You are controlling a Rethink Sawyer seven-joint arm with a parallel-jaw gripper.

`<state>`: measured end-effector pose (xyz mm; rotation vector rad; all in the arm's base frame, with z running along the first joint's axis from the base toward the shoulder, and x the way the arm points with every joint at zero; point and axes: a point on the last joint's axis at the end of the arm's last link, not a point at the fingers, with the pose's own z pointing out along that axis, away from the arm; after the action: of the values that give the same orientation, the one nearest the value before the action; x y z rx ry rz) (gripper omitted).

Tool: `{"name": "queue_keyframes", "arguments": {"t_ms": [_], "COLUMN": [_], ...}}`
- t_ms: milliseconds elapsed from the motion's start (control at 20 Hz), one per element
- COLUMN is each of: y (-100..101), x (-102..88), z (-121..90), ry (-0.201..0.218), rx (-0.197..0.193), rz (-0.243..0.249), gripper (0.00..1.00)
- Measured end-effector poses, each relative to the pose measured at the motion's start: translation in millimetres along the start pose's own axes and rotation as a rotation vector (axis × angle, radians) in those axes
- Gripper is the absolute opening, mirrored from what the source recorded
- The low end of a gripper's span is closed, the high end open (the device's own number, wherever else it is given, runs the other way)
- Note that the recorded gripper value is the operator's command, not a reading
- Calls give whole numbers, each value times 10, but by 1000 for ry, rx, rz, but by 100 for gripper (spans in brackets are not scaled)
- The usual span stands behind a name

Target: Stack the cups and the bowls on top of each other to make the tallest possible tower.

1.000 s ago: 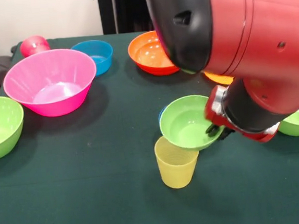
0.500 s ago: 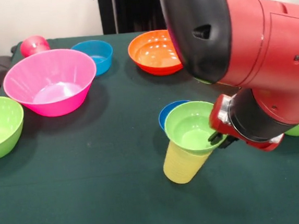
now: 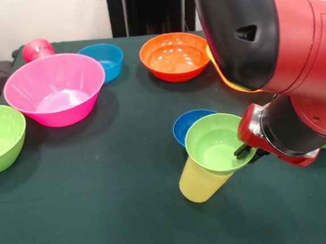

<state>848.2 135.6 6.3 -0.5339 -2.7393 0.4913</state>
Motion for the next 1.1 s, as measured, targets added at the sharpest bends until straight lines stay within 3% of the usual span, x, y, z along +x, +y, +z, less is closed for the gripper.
{"name": "queue_keyframes", "arguments": {"t_ms": [400,1100], "y": [95,87], "x": [-22,-52], "z": [-18,23], "ry": [-33,-74], "rx": [17,53], "rz": [2,-3], "gripper": [0,0]}}
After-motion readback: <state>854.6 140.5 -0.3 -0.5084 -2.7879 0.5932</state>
